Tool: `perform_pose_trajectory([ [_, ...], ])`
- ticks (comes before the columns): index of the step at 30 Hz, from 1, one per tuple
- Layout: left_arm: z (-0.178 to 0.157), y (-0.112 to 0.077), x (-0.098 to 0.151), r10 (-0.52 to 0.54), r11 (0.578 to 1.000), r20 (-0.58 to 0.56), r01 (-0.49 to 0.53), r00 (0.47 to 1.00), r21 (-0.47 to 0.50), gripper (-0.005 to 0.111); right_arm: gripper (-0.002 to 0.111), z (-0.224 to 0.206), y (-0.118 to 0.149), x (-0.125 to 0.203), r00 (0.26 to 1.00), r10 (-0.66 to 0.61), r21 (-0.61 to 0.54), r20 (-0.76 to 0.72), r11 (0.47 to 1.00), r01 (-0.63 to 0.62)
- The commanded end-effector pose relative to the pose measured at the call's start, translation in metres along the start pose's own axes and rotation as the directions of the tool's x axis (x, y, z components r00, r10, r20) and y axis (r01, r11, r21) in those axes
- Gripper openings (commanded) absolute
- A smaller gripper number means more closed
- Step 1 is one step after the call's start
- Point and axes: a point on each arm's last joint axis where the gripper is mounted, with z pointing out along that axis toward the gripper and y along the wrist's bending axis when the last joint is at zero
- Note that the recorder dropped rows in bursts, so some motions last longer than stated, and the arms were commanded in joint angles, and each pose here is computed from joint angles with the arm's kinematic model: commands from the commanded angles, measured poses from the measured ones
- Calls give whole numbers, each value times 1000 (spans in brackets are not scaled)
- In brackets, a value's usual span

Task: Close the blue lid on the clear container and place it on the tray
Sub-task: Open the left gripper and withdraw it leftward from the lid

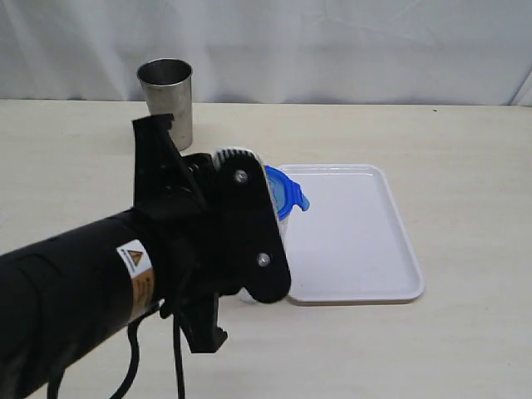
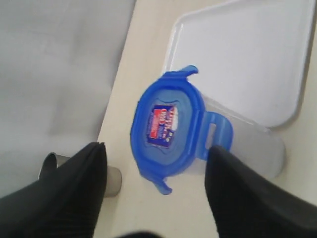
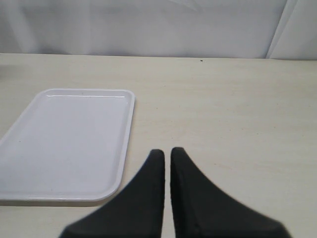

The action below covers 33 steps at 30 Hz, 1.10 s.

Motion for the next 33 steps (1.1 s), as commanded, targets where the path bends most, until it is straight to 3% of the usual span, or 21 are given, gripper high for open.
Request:
perform_pose_trajectory([
  [1,-19,17,0,-85,995,66,89,994,-48,41,5,0,-1,0,1000,-10,8,6,1000,10],
  [5,-24,37,3,-168,975,118,183,979,-128,3,5,0,-1,0,1000,-10,8,6,1000,10],
  [6,-23,42,6,-204,964,123,221,971,-148,0,5,0,-1,0,1000,-10,8,6,1000,10],
  [9,-9,60,22,-366,911,116,381,923,-157,0,5,0,-1,0,1000,-10,8,6,1000,10],
  [12,6,70,33,-457,888,167,460,874,19,0,5,0,-1,0,1000,-10,8,6,1000,10],
  [16,15,95,58,-581,813,274,527,766,248,0,5,0,-1,0,1000,-10,8,6,1000,10],
  [22,11,129,112,-678,735,328,610,658,296,0,5,0,-1,0,1000,-10,8,6,1000,10],
  [25,19,123,136,-707,707,348,602,615,372,0,5,0,-1,0,1000,-10,8,6,1000,10],
  [31,56,86,172,-647,749,350,480,677,456,0,5,0,-1,0,1000,-10,8,6,1000,10],
  [33,67,81,174,-657,746,425,454,623,487,0,5,0,-1,0,1000,-10,8,6,1000,10],
])
